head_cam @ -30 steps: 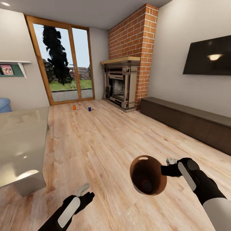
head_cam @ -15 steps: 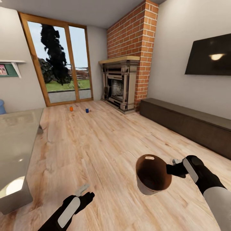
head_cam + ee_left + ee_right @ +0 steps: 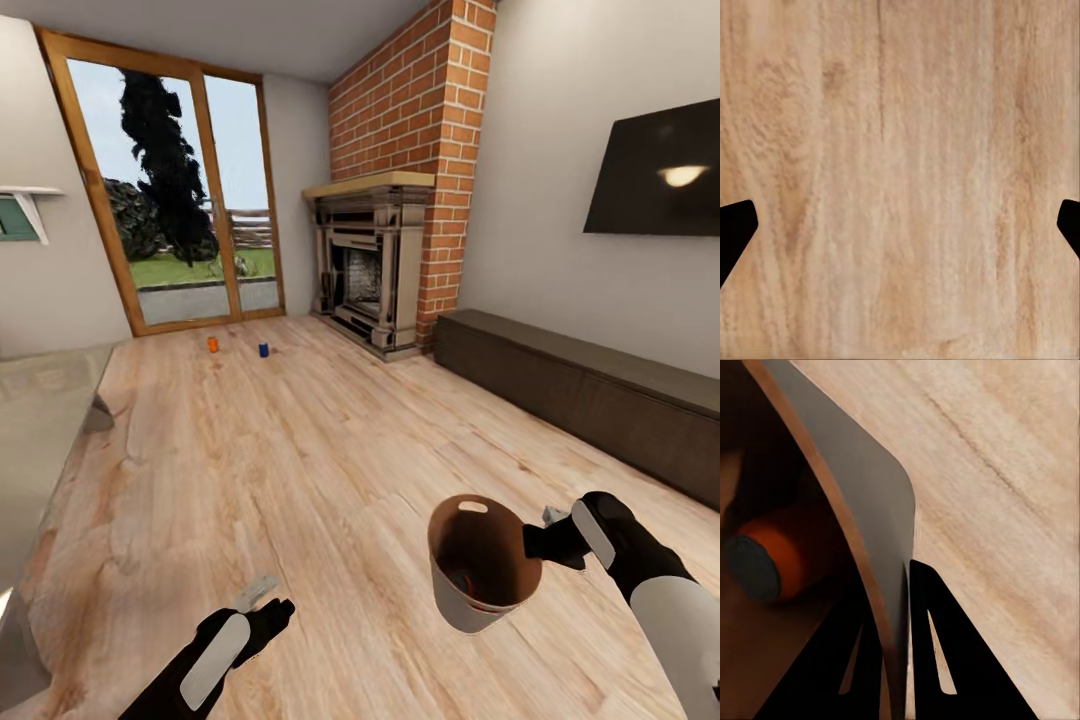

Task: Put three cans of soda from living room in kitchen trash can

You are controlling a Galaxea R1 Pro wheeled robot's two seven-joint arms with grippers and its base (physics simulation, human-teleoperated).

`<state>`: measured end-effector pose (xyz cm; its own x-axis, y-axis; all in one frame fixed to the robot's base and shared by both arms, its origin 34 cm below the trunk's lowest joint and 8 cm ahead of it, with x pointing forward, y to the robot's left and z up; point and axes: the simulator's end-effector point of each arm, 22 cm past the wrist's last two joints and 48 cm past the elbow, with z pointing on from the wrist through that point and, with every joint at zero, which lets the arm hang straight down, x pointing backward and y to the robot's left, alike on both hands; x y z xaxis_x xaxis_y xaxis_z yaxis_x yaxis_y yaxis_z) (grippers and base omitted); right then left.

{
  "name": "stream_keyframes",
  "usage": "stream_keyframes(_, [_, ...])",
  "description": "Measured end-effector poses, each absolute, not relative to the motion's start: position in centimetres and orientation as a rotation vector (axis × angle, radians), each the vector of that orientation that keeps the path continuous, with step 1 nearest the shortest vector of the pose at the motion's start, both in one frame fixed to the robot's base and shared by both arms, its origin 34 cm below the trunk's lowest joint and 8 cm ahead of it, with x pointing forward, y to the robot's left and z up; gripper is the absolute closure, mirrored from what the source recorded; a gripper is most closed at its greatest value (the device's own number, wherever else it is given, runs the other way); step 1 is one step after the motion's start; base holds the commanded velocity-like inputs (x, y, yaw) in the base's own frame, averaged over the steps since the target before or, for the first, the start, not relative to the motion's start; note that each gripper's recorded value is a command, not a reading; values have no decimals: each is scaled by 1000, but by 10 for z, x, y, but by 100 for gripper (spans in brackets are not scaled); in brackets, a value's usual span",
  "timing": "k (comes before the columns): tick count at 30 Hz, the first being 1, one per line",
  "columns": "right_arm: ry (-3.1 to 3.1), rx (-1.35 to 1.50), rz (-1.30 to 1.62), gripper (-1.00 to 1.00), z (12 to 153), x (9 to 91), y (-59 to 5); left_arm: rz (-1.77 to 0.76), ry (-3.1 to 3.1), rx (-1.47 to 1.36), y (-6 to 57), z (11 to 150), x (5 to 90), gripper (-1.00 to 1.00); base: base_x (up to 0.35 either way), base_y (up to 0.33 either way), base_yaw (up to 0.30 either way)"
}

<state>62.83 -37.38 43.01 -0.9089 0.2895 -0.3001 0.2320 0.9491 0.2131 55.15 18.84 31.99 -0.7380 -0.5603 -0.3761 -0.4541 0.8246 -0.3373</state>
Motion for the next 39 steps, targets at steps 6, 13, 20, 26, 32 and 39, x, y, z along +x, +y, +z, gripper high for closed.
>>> stream_keyframes(6, [2771, 392, 278, 100, 429, 628, -369, -304, 2538, -761, 192, 318, 550, -100, 342, -19, 0])
stream_keyframes(13, [2764, 385, 278, 100, 431, 630, -368, -334, 2463, -786, 193, 330, 549, -100, 342, -2, 0])
stream_keyframes(20, [2767, 376, 261, 100, 431, 630, -370, -348, 2431, -784, 190, 338, 547, -100, 342, 0, 0])
stream_keyframes(26, [2763, 377, 272, 100, 432, 630, -368, -346, 2436, -784, 191, 337, 546, -100, 342, -30, 0])
stream_keyframes(32, [2749, 357, 264, 100, 437, 634, -368, -343, 2439, -784, 191, 336, 545, -100, 342, -67, 0])
stream_keyframes(39, [2746, 350, 257, 100, 438, 634, -368, -342, 2439, -784, 191, 336, 545, -100, 342, -72, 0])
